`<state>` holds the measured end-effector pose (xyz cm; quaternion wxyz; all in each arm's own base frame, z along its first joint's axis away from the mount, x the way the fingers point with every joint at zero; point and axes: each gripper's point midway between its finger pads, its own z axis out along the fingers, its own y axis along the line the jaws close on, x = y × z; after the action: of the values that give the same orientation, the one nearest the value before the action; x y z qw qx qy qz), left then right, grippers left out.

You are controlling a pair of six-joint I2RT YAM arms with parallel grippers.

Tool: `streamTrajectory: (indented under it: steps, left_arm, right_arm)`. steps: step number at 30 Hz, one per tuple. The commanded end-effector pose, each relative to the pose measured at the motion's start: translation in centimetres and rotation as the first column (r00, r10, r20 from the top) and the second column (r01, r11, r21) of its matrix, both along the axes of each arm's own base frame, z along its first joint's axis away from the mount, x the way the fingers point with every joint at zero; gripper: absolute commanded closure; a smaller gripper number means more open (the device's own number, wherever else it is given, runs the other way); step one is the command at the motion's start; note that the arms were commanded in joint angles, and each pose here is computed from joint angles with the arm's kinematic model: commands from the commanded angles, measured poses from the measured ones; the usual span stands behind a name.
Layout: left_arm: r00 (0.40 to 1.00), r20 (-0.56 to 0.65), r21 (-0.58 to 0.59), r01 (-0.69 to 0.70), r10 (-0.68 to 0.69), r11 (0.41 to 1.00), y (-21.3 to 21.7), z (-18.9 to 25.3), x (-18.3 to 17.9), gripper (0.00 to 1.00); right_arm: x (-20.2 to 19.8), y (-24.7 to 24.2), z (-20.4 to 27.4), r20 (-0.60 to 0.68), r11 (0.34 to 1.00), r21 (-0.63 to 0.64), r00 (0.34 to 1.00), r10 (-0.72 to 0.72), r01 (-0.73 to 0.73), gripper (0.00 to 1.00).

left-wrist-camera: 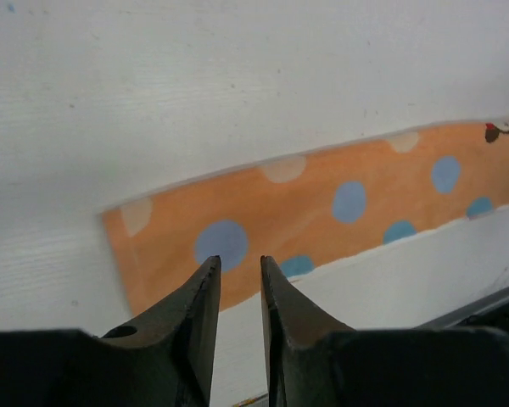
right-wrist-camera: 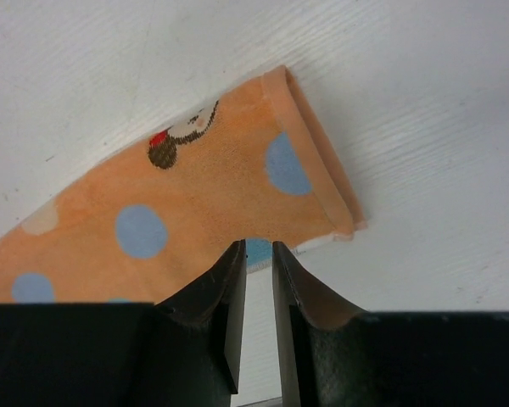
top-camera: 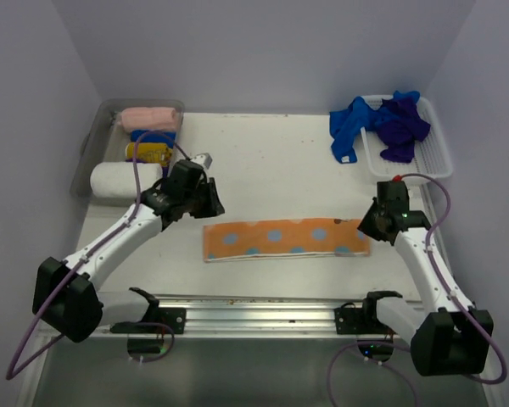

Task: Roll the towels
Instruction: Fold the towel

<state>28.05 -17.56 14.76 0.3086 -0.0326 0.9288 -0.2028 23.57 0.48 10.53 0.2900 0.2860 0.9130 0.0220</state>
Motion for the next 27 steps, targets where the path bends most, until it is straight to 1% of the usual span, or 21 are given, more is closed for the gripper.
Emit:
streamTrajectory:
  steps: [1,2,3,4,6,7,8,9,10,11,14,16,18,19,20,21,22,23,25,27]
  left_arm:
    - [0.991,-0.087,-0.028,0.096,-0.098,0.995,-2.5,-2.6,-1.4,0.72]
    - [0.988,-0.118,-0.036,0.099,-0.103,0.994,-2.8,-3.8,-1.5,0.72]
    - [0.987,-0.120,-0.048,0.099,-0.104,0.994,-3.1,-4.6,-1.5,0.73]
    - [0.987,-0.127,-0.049,0.095,-0.101,0.994,-3.2,-5.2,-1.4,0.73]
    - [0.983,-0.164,-0.031,0.076,-0.080,0.997,-3.1,-7.3,-1.3,0.74]
    - [0.982,-0.176,-0.015,0.067,-0.069,0.998,-3.0,-8.1,-1.1,0.75]
    - [0.973,-0.224,0.011,0.060,-0.056,0.998,-2.7,-9.8,-1.3,0.76]
    - [0.969,-0.244,0.028,0.055,-0.047,0.998,-2.6,-10.6,-1.2,0.77]
    - [0.956,-0.291,0.070,0.047,-0.025,0.996,-2.1,-12.3,-1.5,0.78]
    - [0.951,-0.309,0.093,0.043,-0.012,0.995,-1.8,-13.0,-1.6,0.79]
    - [0.927,-0.373,0.169,0.019,0.046,0.986,-0.3,-14.9,-1.8,0.79]
    - [0.915,-0.395,0.207,0.002,0.082,0.978,0.8,-15.5,-2.1,0.79]
    - [0.907,-0.406,0.221,-0.020,0.110,0.975,2.1,-15.9,-2.4,0.78]
    - [0.905,-0.404,0.218,-0.046,0.133,0.975,2.9,-15.8,-2.1,0.78]
    - [0.907,-0.395,0.215,-0.063,0.145,0.975,3.4,-15.5,-1.9,0.78]
    - [0.908,-0.390,0.221,-0.070,0.153,0.973,4.0,-15.5,-2.0,0.78]
    - [0.911,-0.377,0.220,-0.088,0.168,0.971,4.5,-15.2,-1.5,0.78]
    - [0.916,-0.354,0.212,-0.118,0.189,0.970,5.2,-14.4,-0.9,0.78]
    - [0.935,-0.303,0.193,-0.131,0.186,0.973,5.0,-12.7,0.4,0.78]
    - [0.954,-0.254,0.159,-0.124,0.161,0.980,3.8,-10.6,1.8,0.78]
  right_arm:
    - [1.4,1.5,-0.8,-0.012,0.995,0.040,0.995,0.096,-0.095,0.78]
    - [1.9,1.7,-1.1,-0.007,0.993,0.048,0.994,0.106,-0.106,0.78]
    - [2.0,1.8,-2.2,-0.047,0.993,0.054,0.993,0.110,-0.108,0.79]
    - [2.2,1.8,-2.6,-0.056,0.992,0.055,0.992,0.112,-0.109,0.79]
    - [3.0,1.8,-3.4,-0.057,0.992,0.052,0.991,0.117,-0.115,0.79]
    - [3.1,1.8,-4.4,-0.087,0.992,0.050,0.989,0.118,-0.114,0.79]
    - [3.3,1.5,-4.9,-0.101,0.994,0.036,0.989,0.110,-0.107,0.78]
    - [3.6,1.3,-5.0,-0.111,0.994,0.028,0.988,0.109,-0.106,0.78]
    - [3.4,1.3,-6.3,-0.159,0.994,0.029,0.981,0.110,-0.107,0.78]
    - [3.5,1.2,-6.8,-0.177,0.994,0.027,0.978,0.108,-0.105,0.79]
    - [2.8,1.2,-8.9,-0.257,0.994,0.035,0.961,0.106,-0.100,0.80]
    - [2.1,1.4,-9.9,-0.279,0.995,0.043,0.955,0.100,-0.092,0.80]
    - [1.3,1.2,-10.3,-0.292,0.996,0.042,0.952,0.088,-0.080,0.80]
    - [1.0,1.5,-10.2,-0.289,0.995,0.053,0.953,0.096,-0.085,0.81]
    - [0.8,1.7,-9.9,-0.281,0.994,0.058,0.954,0.105,-0.093,0.86]
    - [0.7,2.6,-8.5,-0.237,0.989,0.054,0.961,0.144,-0.135,0.87]
    - [0.7,3.2,-7.6,-0.209,0.986,0.042,0.964,0.166,-0.160,0.86]
    - [0.6,4.4,-6.7,-0.183,0.977,0.007,0.960,0.212,-0.215,0.85]
    - [1.0,6.0,-4.1,-0.091,0.968,0.013,0.964,0.251,-0.251,0.82]
    - [1.6,7.6,-2.7,-0.039,0.960,0.044,0.960,0.277,-0.275,0.81]
